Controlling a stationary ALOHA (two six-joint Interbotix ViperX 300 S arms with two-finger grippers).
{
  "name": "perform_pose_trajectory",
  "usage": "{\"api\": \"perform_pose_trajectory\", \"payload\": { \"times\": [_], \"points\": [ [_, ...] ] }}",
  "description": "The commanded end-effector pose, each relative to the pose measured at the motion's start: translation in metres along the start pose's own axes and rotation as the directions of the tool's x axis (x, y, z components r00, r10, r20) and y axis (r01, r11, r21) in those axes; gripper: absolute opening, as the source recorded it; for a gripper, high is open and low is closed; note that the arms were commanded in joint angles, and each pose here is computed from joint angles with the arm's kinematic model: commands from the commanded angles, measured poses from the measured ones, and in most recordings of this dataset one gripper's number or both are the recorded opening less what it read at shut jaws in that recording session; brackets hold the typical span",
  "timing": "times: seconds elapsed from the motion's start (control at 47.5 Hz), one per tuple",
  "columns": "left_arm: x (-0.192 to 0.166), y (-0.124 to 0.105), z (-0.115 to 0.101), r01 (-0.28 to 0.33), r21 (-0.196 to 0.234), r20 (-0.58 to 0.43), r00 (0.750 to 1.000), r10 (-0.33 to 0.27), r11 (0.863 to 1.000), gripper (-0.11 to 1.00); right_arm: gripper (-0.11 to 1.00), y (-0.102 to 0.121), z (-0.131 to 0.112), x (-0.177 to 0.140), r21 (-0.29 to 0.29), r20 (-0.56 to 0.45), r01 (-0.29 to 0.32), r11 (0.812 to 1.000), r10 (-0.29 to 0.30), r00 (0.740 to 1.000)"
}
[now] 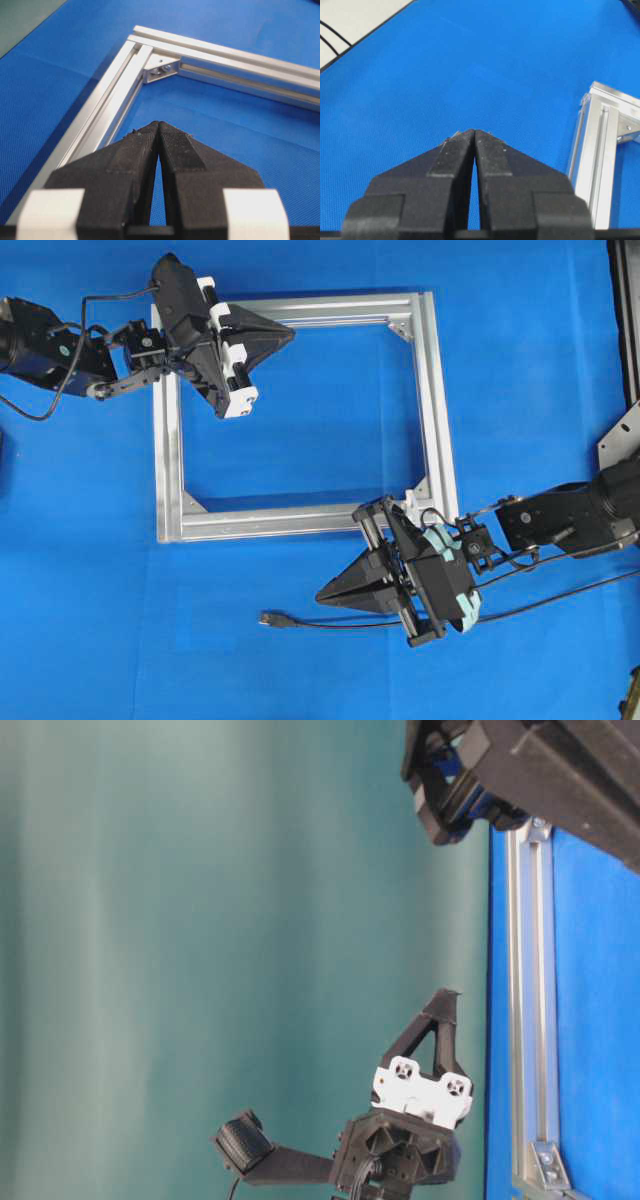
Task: Insert the wire through the string loop located on the right side.
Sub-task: 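Lower the right gripper and grasp the black USB cable near its plug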
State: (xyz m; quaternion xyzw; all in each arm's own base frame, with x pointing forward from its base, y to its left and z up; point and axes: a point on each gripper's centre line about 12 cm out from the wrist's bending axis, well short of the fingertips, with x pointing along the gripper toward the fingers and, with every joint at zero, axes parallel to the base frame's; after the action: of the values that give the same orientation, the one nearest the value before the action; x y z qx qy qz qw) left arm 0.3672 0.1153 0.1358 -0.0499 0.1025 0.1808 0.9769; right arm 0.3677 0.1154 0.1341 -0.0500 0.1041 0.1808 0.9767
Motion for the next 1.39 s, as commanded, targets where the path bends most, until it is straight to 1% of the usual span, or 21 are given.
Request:
{"api": "perform_pose_trajectory", "payload": {
  "times": [0.0,0.126,0.253,0.358,0.464,0.506,0.548,0.611,0.653,0.695,0.716,0.822,0.864,0.906,0.99,1.054,1.18,1.37],
  "points": [
    [-0.003,-0.005,0.016,0.023,0.016,0.039,0.999,-0.023,1.0,0.0,0.0,0.005,0.025,-0.001,-0.001,0.071,-0.013,1.0,0.013,0.997],
    [-0.005,-0.005,0.013,0.025,0.017,0.03,0.999,-0.025,1.0,0.0,-0.06,0.01,0.024,-0.003,0.0,0.053,-0.025,1.0,0.025,0.998],
    [-0.006,-0.005,0.013,0.024,0.017,0.028,0.999,-0.025,1.0,0.0,-0.06,0.011,0.025,-0.004,0.009,0.054,-0.028,1.0,0.028,0.998],
    [-0.006,-0.004,0.013,0.023,0.015,0.029,0.999,-0.023,1.0,0.0,-0.06,0.011,0.026,-0.005,0.039,0.057,-0.029,0.999,0.026,0.998],
    [-0.006,-0.005,0.013,0.026,0.017,0.028,0.999,-0.026,1.0,0.0,-0.05,0.011,0.026,-0.006,0.056,0.055,-0.031,0.998,0.028,0.998],
    [-0.006,-0.005,0.013,0.027,0.018,0.028,0.999,-0.027,0.999,0.0,-0.03,0.011,0.026,-0.006,0.062,0.054,-0.031,0.998,0.028,0.998],
    [-0.006,-0.005,0.013,0.027,0.018,0.03,0.999,-0.027,0.999,0.0,0.01,0.011,0.027,-0.006,0.065,0.057,-0.031,0.997,0.027,0.998],
    [-0.006,-0.005,0.012,0.026,0.018,0.027,0.999,-0.027,0.999,0.0,0.11,0.012,0.027,-0.005,0.069,0.06,-0.032,0.997,0.028,0.998],
    [-0.006,-0.005,0.012,0.026,0.018,0.028,0.999,-0.027,0.999,0.0,0.2,0.012,0.028,-0.005,0.069,0.061,-0.032,0.997,0.028,0.998],
    [-0.006,-0.005,0.013,0.027,0.016,0.028,0.999,-0.027,1.0,0.0,0.31,0.012,0.028,-0.005,0.067,0.063,-0.034,0.997,0.03,0.998],
    [-0.006,-0.005,0.012,0.026,0.018,0.028,0.999,-0.027,0.999,0.0,0.4,0.013,0.028,-0.005,0.068,0.062,-0.036,0.997,0.032,0.998],
    [-0.006,-0.005,0.012,0.026,0.018,0.027,0.999,-0.027,0.999,0.0,0.72,0.016,0.029,-0.005,0.067,0.064,-0.042,0.997,0.037,0.997],
    [-0.006,-0.005,0.012,0.026,0.018,0.027,0.999,-0.027,0.999,0.0,0.82,0.017,0.029,-0.004,0.068,0.065,-0.043,0.997,0.039,0.997],
    [-0.006,-0.005,0.013,0.027,0.018,0.028,0.999,-0.027,0.999,0.0,0.91,0.016,0.028,-0.004,0.069,0.062,-0.041,0.997,0.037,0.997],
    [-0.006,-0.005,0.013,0.027,0.018,0.028,0.999,-0.027,0.999,0.0,0.88,0.016,0.029,-0.004,0.079,0.065,-0.035,0.996,0.03,0.997],
    [-0.006,-0.005,0.012,0.026,0.018,0.027,0.999,-0.027,0.999,0.0,0.9,0.015,0.028,-0.004,0.091,0.062,-0.027,0.996,0.021,0.998],
    [-0.006,-0.005,0.013,0.027,0.018,0.028,0.999,-0.027,0.999,0.0,0.9,0.016,0.024,-0.001,0.116,0.05,-0.011,0.993,0.005,0.999],
    [-0.006,-0.005,0.013,0.027,0.018,0.028,0.999,-0.027,0.999,0.0,0.9,0.022,0.013,0.01,0.153,0.023,0.002,0.988,-0.006,1.0]
  ]
}}
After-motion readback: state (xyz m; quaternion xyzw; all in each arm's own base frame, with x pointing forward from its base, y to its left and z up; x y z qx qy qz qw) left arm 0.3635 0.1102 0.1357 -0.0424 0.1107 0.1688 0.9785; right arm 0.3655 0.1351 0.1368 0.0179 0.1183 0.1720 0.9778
